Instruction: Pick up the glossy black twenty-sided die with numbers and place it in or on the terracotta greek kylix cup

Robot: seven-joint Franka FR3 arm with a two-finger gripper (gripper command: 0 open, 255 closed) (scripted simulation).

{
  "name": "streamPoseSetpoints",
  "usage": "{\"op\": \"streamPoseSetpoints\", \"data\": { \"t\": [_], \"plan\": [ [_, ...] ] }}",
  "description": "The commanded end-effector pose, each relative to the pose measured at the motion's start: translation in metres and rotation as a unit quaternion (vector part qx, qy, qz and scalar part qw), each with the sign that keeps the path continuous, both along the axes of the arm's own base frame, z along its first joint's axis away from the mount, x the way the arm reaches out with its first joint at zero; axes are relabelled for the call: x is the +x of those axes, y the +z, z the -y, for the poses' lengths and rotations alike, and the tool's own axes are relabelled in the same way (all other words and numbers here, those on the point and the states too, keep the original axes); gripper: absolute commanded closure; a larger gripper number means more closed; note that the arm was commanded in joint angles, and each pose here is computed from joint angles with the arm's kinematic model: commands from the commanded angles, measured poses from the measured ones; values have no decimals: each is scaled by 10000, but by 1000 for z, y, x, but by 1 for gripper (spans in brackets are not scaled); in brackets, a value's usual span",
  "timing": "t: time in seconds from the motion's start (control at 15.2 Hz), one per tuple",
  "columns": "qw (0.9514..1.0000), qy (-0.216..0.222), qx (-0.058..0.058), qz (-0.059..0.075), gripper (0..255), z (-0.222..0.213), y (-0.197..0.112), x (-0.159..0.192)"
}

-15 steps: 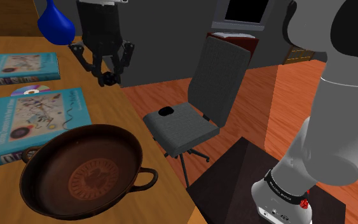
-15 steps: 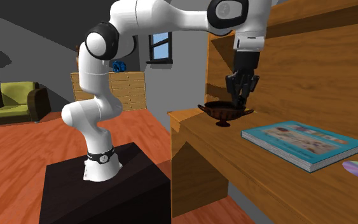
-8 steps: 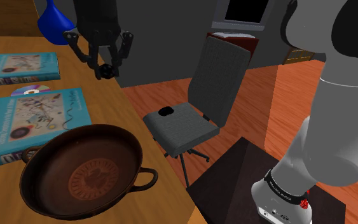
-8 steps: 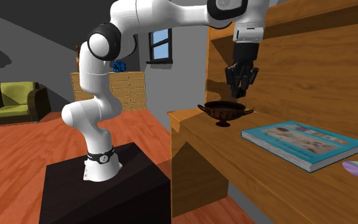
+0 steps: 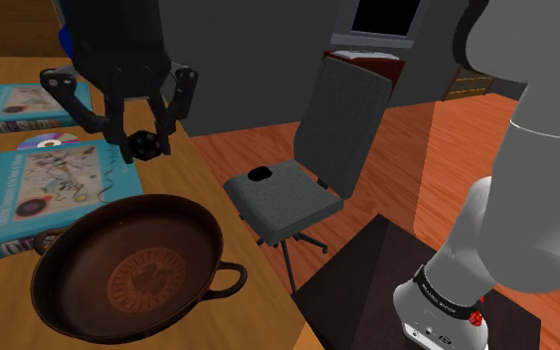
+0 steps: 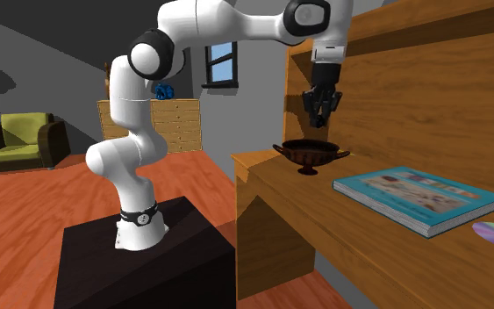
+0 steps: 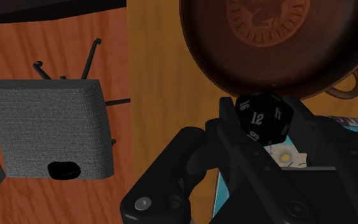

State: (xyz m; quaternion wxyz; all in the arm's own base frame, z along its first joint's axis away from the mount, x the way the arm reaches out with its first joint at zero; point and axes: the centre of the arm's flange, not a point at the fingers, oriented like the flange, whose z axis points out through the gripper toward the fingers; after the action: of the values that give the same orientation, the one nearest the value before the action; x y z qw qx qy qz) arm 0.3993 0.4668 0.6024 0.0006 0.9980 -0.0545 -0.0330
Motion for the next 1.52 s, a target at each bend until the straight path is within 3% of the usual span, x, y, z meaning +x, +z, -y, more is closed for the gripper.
{"op": "streamPoseSetpoints", "data": {
  "t": [0.0,0.26,1.12,1.45],
  "plan": [
    [10000,-10,0,1,255,-14,0,-21],
    [10000,-10,0,1,255,-48,0,-65],
    [10000,-10,0,1,255,-48,-71,-65],
    [10000,-10,0,1,255,-48,-71,-65]
  ]
}}
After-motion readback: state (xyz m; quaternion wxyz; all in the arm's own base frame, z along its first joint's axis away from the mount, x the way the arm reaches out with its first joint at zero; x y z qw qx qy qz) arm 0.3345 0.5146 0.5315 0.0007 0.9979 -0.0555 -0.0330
